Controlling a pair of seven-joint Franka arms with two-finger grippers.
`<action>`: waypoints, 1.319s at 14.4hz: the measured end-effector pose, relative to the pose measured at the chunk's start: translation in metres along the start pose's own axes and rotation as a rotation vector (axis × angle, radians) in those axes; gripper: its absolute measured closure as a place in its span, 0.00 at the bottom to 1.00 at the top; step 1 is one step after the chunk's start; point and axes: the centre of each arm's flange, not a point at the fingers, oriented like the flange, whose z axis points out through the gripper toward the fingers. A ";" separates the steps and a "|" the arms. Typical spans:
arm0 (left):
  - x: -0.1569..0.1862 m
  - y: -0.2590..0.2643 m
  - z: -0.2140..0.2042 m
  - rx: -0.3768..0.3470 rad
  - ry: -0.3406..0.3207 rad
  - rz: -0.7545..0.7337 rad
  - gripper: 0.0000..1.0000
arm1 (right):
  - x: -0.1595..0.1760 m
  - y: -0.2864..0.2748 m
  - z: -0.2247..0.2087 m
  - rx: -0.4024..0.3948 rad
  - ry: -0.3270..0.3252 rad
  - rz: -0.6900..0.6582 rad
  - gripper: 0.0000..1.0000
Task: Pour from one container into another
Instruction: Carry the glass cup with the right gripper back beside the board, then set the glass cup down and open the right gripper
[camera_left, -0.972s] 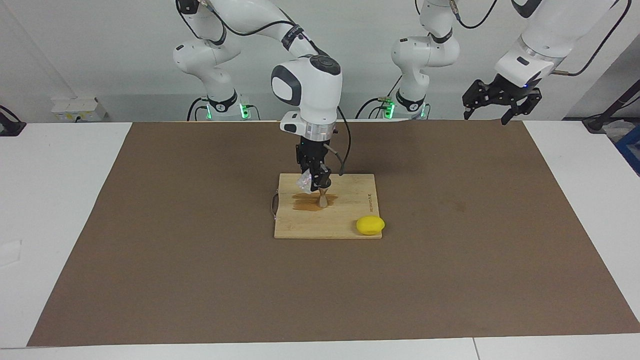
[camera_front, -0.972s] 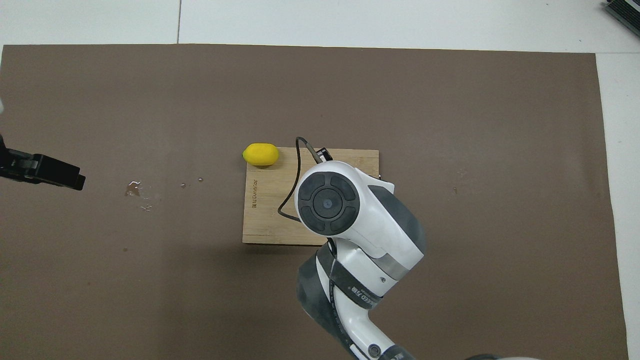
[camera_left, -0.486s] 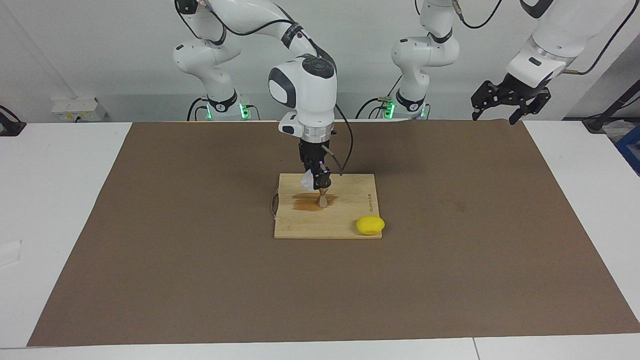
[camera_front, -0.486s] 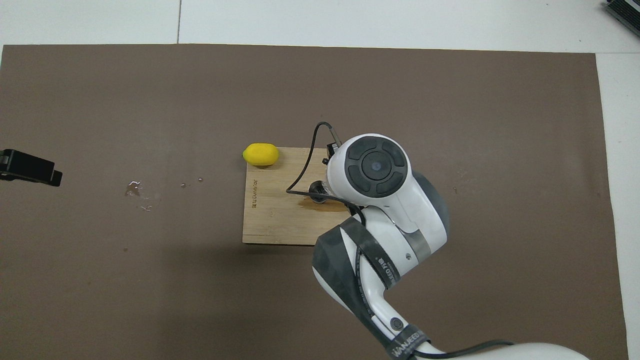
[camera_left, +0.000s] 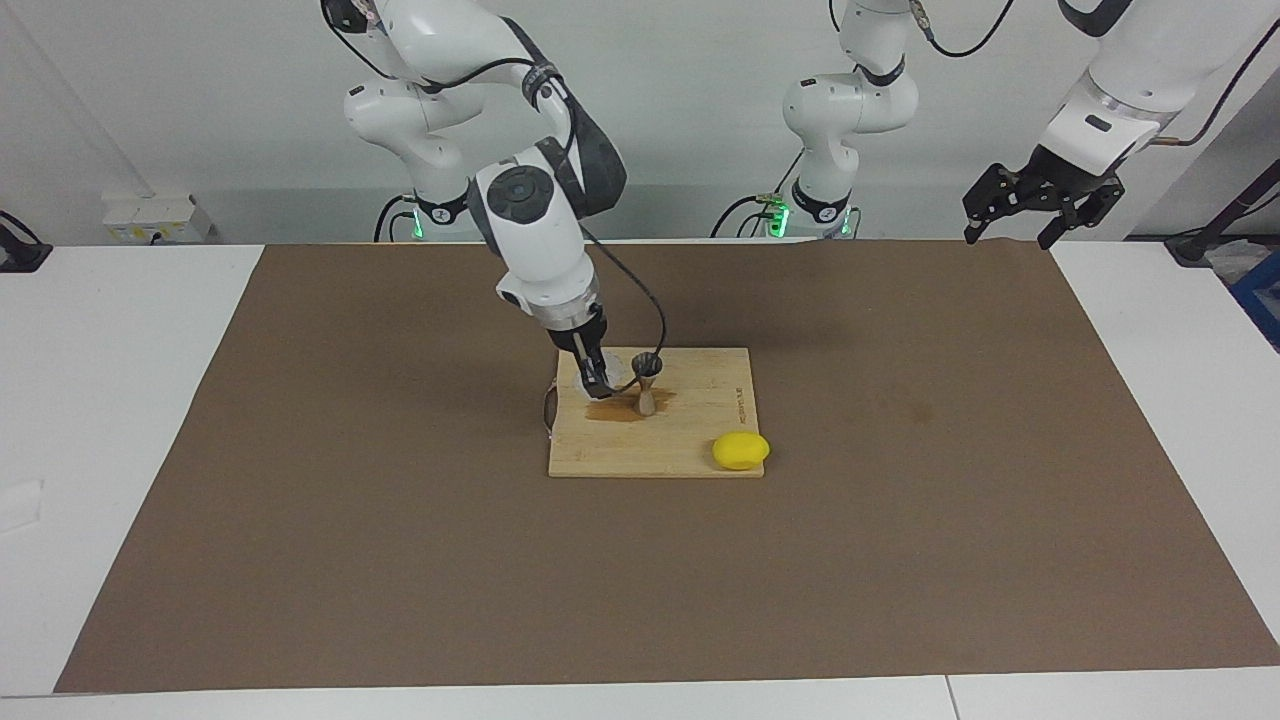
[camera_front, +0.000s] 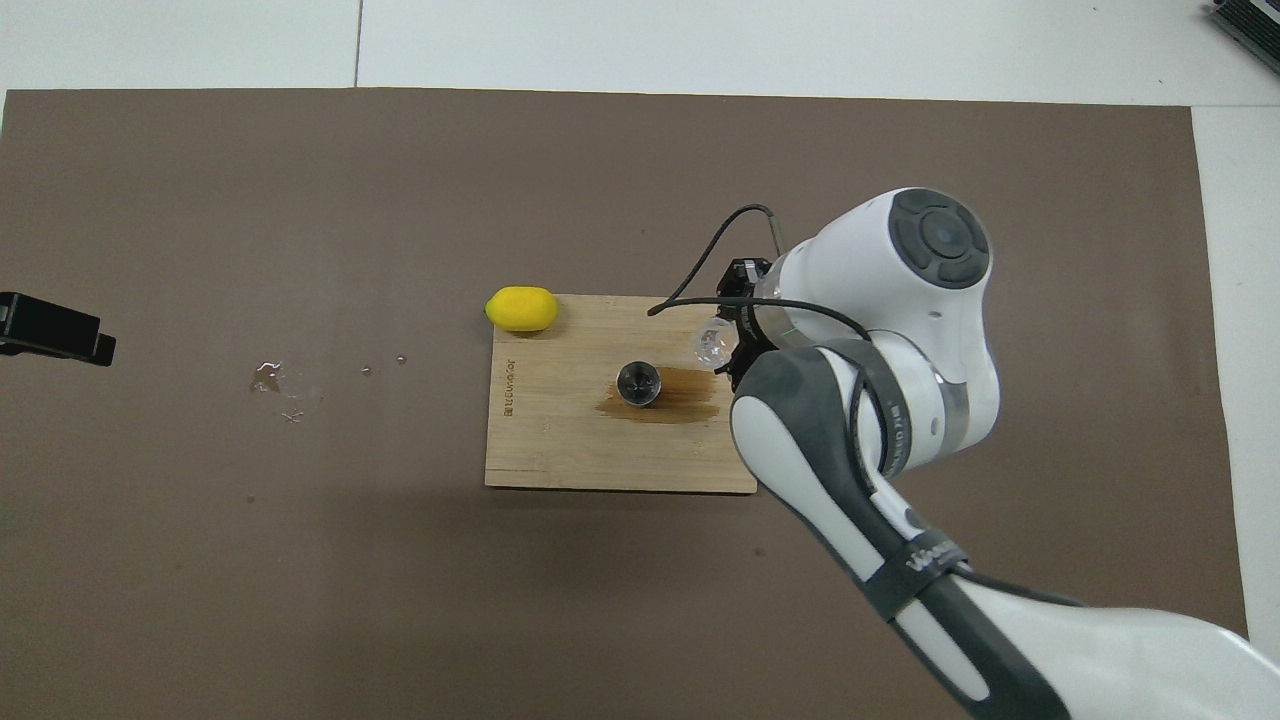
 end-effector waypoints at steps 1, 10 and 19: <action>0.001 0.000 0.000 0.002 0.005 -0.002 0.00 | 0.029 -0.003 0.001 -0.009 -0.047 0.019 0.49; 0.004 0.001 -0.003 0.006 0.033 -0.005 0.00 | 0.278 0.029 0.002 0.044 -0.390 0.037 0.49; 0.004 0.001 -0.003 0.006 0.034 -0.005 0.00 | 0.324 0.045 0.039 0.023 -0.423 0.026 0.38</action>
